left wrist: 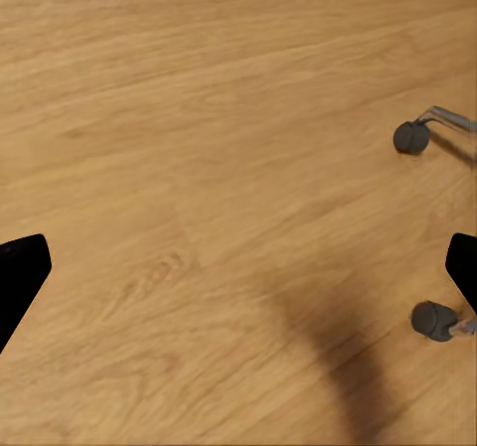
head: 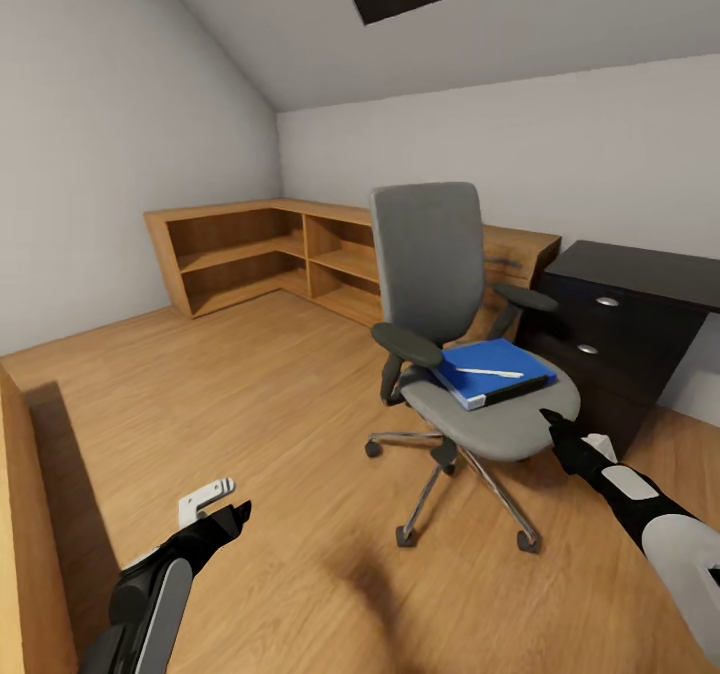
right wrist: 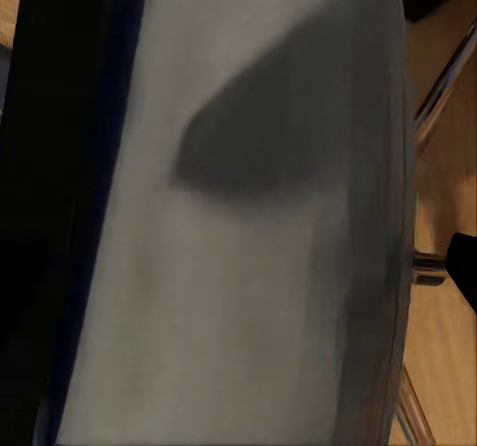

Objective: In the bedroom, organize the workspace by keeping the computer under the desk, ensuring the monitor is on the desk, placing the keyboard on the desk next to the monitor, placing the mouse on the desk next to the keyboard, moving the folder from the swivel chair onto the desk next to the mouse, stacking the notebook on top of the folder with the pen on top of the notebook, and positioning the swivel chair next to the desk.

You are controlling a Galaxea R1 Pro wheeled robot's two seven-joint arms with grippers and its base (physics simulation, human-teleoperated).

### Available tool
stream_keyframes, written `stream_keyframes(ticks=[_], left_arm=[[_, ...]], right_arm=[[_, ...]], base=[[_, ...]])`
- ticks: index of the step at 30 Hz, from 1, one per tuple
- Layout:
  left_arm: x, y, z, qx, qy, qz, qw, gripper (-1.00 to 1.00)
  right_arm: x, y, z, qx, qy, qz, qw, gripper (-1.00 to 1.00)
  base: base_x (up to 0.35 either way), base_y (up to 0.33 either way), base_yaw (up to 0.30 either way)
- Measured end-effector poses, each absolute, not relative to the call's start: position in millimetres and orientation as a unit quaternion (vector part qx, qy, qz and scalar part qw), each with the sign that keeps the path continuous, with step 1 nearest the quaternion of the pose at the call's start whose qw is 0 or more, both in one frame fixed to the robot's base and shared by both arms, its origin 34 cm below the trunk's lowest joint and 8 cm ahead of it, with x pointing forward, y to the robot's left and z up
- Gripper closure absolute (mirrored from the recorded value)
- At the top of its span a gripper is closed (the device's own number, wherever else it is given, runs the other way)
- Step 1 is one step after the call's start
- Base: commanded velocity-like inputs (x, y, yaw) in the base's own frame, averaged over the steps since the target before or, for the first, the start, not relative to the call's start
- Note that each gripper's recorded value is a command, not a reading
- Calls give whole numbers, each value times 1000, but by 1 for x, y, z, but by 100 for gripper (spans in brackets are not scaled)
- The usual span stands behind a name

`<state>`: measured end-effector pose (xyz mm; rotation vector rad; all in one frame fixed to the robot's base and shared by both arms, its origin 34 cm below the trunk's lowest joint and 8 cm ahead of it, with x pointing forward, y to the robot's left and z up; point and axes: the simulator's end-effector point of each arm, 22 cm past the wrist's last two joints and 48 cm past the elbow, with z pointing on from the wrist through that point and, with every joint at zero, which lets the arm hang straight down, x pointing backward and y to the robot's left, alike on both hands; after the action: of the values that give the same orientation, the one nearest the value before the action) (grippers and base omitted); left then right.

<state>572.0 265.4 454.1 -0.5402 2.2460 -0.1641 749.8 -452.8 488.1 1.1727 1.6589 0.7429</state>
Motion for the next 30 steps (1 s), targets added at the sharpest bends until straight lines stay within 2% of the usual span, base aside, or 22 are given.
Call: stream_keyframes(ticks=[8, 14, 25, 30], left_arm=[[573, 263, 454, -210, 889, -66, 401, -100], [573, 259, 455, -206, 890, -68, 402, -100], [573, 256, 454, -204, 890, -69, 401, -100], [574, 256, 454, -204, 891, -69, 401, -100]], right_arm=[[749, -453, 487, 478, 678, 302, 469, -100], [750, -452, 487, 479, 677, 303, 469, -100], [750, -454, 488, 483, 672, 305, 471, -100], [750, -452, 486, 479, 678, 302, 469, -100]], base=[[245, -6, 0], [191, -197, 23], [9, -23, 237], [-226, 0, 150]])
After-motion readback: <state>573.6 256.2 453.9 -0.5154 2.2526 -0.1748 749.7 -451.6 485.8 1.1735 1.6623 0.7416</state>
